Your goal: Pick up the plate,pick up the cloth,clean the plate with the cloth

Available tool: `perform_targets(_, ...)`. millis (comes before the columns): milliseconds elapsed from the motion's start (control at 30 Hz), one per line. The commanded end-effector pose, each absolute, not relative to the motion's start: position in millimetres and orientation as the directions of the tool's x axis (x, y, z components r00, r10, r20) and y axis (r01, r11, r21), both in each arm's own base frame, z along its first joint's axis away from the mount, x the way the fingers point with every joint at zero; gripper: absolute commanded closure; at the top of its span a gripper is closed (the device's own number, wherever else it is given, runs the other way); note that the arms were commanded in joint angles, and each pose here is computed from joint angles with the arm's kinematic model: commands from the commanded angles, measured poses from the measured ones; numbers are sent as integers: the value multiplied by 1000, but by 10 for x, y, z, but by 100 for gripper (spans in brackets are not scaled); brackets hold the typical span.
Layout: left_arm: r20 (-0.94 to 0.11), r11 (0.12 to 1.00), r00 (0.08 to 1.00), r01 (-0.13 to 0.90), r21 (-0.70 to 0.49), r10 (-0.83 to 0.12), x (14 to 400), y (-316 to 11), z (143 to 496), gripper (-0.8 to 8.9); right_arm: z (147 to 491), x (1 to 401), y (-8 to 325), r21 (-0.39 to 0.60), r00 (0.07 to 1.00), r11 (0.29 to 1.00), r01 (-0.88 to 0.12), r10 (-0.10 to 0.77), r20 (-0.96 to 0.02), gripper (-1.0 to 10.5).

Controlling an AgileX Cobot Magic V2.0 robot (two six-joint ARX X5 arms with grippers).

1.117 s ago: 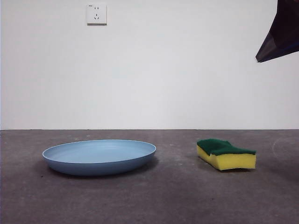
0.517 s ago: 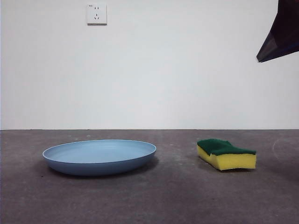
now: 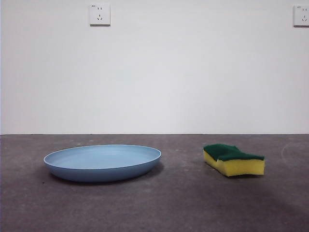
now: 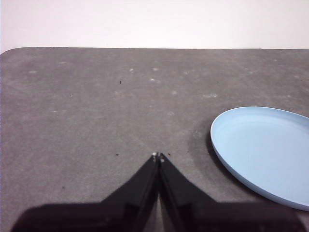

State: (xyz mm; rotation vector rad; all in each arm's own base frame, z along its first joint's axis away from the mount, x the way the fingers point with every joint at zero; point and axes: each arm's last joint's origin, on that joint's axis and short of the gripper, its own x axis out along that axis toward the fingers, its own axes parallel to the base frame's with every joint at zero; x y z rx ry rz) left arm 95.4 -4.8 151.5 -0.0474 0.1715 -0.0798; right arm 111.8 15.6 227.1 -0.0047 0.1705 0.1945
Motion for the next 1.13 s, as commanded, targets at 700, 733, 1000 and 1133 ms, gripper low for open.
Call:
perform_targets(700,-178,995,980,75,-61,-85,960,-46,1473,815,1482,952,111,68,970,985,-160,169,-173,945)
perform_targets(733,-178,995,980,75,-61,-85,960,-46,1473,815,1482,952,111,68,970,985,-160,170,-173,945)
perform_targets(1000,-178,995,980,75,-61,-85,960,-46,1473,815,1482,953,109,73,971,986,-152,162,-173,945)
perform_targets(1133,-178,995,980,75,-61,-85,960,-46,1473,815,1482,953,109,73,971,986,-152,162,-173,945)
